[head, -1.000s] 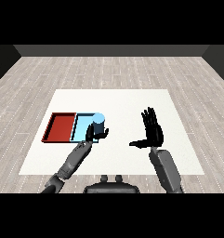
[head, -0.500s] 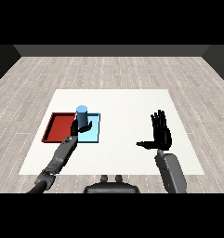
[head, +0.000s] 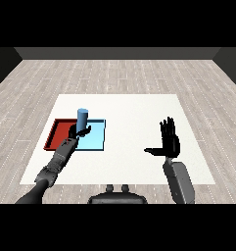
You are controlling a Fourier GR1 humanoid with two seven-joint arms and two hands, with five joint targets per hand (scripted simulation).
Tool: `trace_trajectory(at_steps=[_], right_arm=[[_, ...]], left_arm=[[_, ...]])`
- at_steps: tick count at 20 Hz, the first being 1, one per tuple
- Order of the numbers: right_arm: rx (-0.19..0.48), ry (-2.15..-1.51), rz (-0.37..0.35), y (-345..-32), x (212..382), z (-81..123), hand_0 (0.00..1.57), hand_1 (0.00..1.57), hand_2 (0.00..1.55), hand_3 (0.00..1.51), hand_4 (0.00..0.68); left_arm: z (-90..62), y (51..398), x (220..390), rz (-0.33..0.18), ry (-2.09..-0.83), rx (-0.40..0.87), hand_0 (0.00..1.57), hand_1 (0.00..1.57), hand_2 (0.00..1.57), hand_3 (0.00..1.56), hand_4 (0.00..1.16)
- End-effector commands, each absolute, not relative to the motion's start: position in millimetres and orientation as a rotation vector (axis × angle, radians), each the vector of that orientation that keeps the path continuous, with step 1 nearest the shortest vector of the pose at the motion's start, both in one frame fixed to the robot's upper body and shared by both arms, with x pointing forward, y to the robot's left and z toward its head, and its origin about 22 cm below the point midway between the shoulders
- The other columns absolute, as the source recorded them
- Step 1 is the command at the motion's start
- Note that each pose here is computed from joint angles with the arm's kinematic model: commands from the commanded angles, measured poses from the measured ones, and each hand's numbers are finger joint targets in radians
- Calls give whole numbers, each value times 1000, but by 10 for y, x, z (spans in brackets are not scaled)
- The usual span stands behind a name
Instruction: Pick the blue can and put it in the blue box
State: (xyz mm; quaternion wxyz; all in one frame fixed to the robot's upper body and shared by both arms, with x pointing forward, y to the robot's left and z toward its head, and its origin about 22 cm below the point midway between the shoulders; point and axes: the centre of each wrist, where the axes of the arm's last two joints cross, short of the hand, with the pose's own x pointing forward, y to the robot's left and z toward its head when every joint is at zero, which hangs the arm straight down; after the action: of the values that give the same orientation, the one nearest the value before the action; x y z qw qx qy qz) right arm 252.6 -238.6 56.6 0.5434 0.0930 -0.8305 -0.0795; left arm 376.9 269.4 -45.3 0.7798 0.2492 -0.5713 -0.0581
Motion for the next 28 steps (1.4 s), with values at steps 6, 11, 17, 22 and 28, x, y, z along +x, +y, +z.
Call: trace_trajectory(at_steps=[6, 11, 17, 22, 28], right_arm=[[165, -1918, -206, -2443, 2726, 411, 0, 0, 0, 0, 0], [232, -1930, -232, -2577, 2610, 373, 0, 0, 0, 0, 0], [230, -1938, -220, -2498, 2710, 288, 0, 0, 0, 0, 0], [234, -1955, -229, -2454, 2674, 449, 0, 0, 0, 0, 0], [298, -1965, -228, -2399, 2675, 400, 0, 0, 0, 0, 0]], left_arm=[[-793, 2641, 3578, -271, -981, 614, 1384, 1384, 1298, 1003, 875], [-809, 2526, 3590, -258, -887, 549, 1537, 1537, 1418, 337, 835], [-971, 2639, 3414, -294, -844, 501, 317, 317, 383, 467, 774], [-996, 2616, 3392, -238, -921, 665, 0, 0, 0, 0, 0], [-643, 2504, 3701, 32, -1287, 775, 0, 0, 0, 0, 0]])
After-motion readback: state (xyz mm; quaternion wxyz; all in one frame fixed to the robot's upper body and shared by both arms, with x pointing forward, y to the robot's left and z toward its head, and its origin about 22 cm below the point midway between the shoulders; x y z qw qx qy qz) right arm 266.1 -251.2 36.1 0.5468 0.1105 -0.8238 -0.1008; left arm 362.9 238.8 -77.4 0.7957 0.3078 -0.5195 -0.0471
